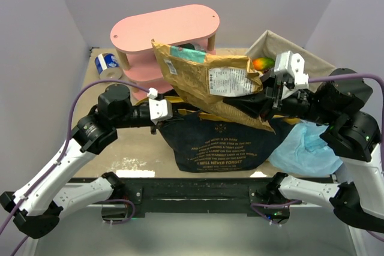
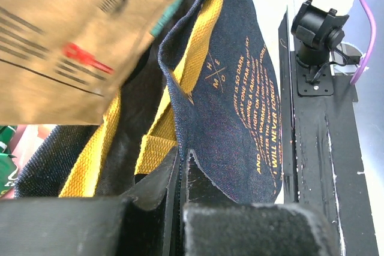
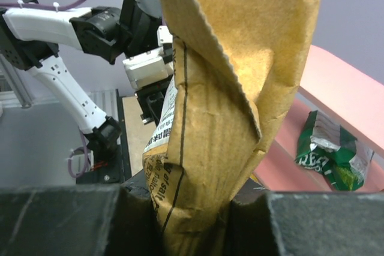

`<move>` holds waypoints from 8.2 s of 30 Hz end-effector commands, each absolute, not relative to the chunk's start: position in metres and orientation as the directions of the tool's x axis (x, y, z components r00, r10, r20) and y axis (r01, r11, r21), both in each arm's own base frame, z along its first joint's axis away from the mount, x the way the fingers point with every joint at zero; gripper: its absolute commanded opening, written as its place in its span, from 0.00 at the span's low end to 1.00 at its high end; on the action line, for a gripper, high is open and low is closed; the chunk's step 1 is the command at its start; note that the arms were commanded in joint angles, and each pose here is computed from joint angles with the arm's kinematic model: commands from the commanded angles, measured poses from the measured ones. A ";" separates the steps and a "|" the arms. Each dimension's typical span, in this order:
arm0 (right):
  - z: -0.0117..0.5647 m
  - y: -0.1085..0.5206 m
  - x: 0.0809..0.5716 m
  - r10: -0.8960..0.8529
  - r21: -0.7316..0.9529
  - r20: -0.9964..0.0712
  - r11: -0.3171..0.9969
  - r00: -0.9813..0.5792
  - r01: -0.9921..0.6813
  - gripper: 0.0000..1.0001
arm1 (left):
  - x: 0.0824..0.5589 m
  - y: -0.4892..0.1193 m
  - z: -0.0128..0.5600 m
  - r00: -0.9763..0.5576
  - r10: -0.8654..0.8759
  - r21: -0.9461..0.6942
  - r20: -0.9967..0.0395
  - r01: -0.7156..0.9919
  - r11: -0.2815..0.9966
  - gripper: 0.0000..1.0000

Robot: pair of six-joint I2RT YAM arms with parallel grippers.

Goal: Place the mixed food into the grocery bags and tie them

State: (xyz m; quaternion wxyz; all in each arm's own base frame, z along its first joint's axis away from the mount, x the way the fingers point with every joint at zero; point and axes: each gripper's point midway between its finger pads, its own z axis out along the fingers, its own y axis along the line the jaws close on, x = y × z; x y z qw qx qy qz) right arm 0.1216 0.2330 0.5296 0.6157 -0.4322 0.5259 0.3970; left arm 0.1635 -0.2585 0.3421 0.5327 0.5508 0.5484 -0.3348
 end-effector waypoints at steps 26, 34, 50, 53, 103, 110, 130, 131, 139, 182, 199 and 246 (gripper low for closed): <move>0.429 0.199 0.252 -0.576 -0.404 -0.817 0.620 -0.040 -0.673 0.00 | 0.156 -0.239 0.368 0.268 0.232 0.319 -0.935 0.922 0.220 0.00; 0.374 0.144 0.249 -0.752 -0.529 -0.633 0.594 -0.184 -0.606 0.00 | 0.180 -0.229 0.369 0.272 0.295 0.364 -0.916 0.872 0.327 0.00; 0.394 0.166 0.313 -0.883 -0.792 -0.469 0.408 0.026 -0.455 0.00 | 0.185 -0.231 0.369 0.260 0.325 0.364 -0.909 0.875 0.320 0.00; 0.413 0.197 0.320 -0.840 -0.795 -0.515 0.394 0.171 -0.462 0.00 | 0.179 -0.236 0.365 0.255 0.315 0.346 -0.914 0.895 0.280 0.00; 0.342 0.196 0.225 -0.756 -0.391 -0.654 0.380 -0.037 -0.838 0.80 | 0.220 -0.167 0.378 0.308 0.414 0.512 -0.857 0.599 0.616 0.00; 0.422 0.189 0.209 -0.548 -0.475 -0.818 0.470 0.176 -0.744 0.97 | 0.222 -0.171 0.375 0.302 0.417 0.510 -0.857 0.610 0.607 0.00; 0.383 0.220 0.306 -0.657 -0.495 -0.752 0.622 -0.060 -0.607 0.96 | 0.246 -0.143 0.368 0.278 0.457 0.534 -0.845 0.430 0.728 0.00; 0.374 0.219 0.308 -0.672 -0.508 -0.737 0.617 -0.067 -0.601 0.96 | 0.246 -0.141 0.369 0.280 0.459 0.538 -0.843 0.422 0.730 0.00; 0.349 0.239 0.310 -0.689 -0.484 -0.723 0.556 -0.050 -0.675 0.66 | 0.253 -0.121 0.379 0.276 0.484 0.553 -0.830 0.304 0.776 0.00; 0.419 0.285 0.380 0.177 0.227 -0.974 0.781 -0.142 -0.582 0.89 | 0.156 0.045 0.419 0.527 0.439 0.243 -0.728 -0.400 0.884 0.00; 0.338 0.288 0.475 0.113 0.167 -0.986 0.745 -0.124 -0.646 0.92 | 0.161 0.027 0.423 0.523 0.372 0.277 -0.767 -0.255 0.927 0.00; 0.430 0.134 0.338 -0.067 -0.057 -0.998 0.947 -0.020 -0.315 0.00 | 0.175 -0.173 0.422 0.219 0.269 0.338 -0.938 0.749 0.569 0.84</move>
